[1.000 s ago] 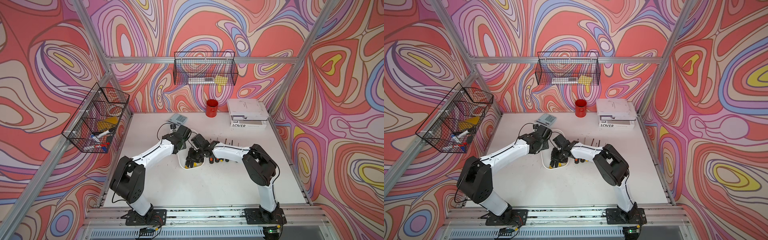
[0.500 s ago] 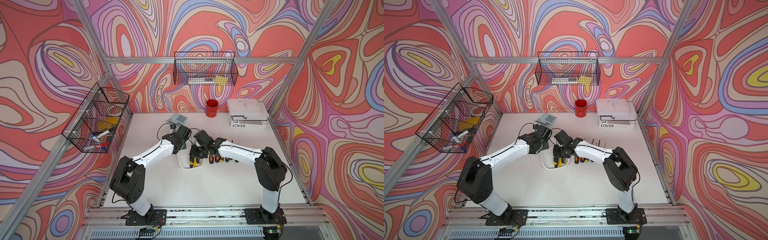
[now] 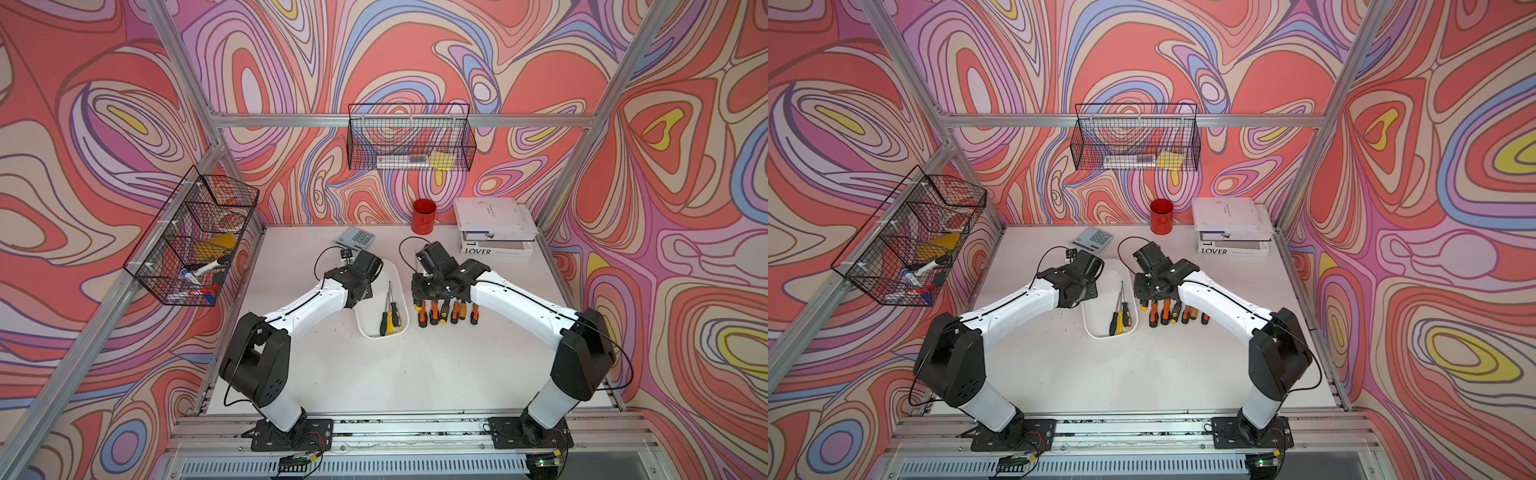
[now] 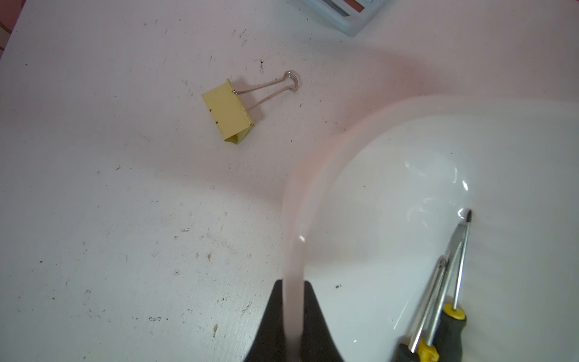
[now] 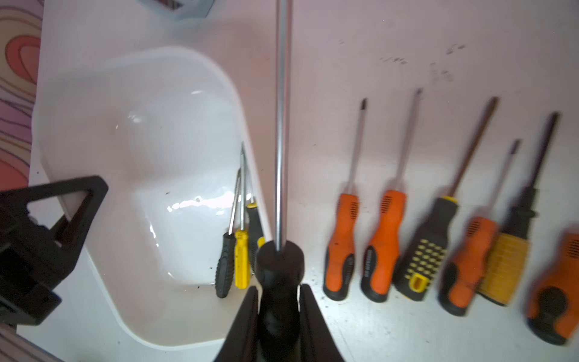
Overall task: Take out the screwdriver from the storage box
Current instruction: Pick up the screwdriver from the storage box, then place the screwdriver at the center of the board.
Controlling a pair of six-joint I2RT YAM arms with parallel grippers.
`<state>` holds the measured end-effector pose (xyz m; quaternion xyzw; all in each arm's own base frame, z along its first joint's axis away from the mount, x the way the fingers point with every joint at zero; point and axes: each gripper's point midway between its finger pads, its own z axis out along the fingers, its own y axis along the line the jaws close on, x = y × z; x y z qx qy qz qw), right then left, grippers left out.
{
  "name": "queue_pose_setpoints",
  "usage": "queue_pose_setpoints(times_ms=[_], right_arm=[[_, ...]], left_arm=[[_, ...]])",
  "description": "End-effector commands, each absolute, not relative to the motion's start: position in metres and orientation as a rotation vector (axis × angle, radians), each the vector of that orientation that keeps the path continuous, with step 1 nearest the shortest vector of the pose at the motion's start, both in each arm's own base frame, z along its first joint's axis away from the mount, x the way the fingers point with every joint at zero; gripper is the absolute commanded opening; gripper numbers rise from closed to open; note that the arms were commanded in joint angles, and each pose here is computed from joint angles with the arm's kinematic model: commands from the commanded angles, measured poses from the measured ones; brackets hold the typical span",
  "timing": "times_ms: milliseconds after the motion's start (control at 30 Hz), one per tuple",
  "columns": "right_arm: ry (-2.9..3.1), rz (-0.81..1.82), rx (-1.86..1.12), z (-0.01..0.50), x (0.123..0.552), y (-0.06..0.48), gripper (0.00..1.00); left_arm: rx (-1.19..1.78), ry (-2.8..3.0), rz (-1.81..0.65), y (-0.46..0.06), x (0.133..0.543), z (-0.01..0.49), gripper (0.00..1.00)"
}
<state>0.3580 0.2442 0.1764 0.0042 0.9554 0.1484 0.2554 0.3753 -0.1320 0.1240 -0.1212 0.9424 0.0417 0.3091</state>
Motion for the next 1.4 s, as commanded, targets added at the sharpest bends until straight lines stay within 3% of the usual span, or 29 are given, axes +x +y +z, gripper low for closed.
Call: queue_pose_setpoints(times_ms=[0, 167, 433, 1000, 1367], right_arm=[[2.635, 0.175, 0.142, 0.174, 0.358, 0.168, 0.0], [2.69, 0.002, 0.343, 0.159, 0.355, 0.091, 0.0], [2.763, -0.113, 0.51, 0.124, 0.35, 0.027, 0.0], [2.951, -0.037, 0.471, 0.047, 0.337, 0.036, 0.0], [2.964, -0.034, 0.449, 0.024, 0.343, 0.037, 0.0]], left_arm=[[-0.333, 2.463, 0.099, -0.132, 0.378, 0.133, 0.0], [-0.333, 2.461, 0.098, -0.132, 0.377, 0.134, 0.0], [-0.333, 2.466, 0.097, -0.132, 0.375, 0.133, 0.0], [-0.327, 2.468, 0.112, -0.13, 0.375, 0.135, 0.0], [-0.322, 2.468, 0.129, -0.129, 0.375, 0.138, 0.0]])
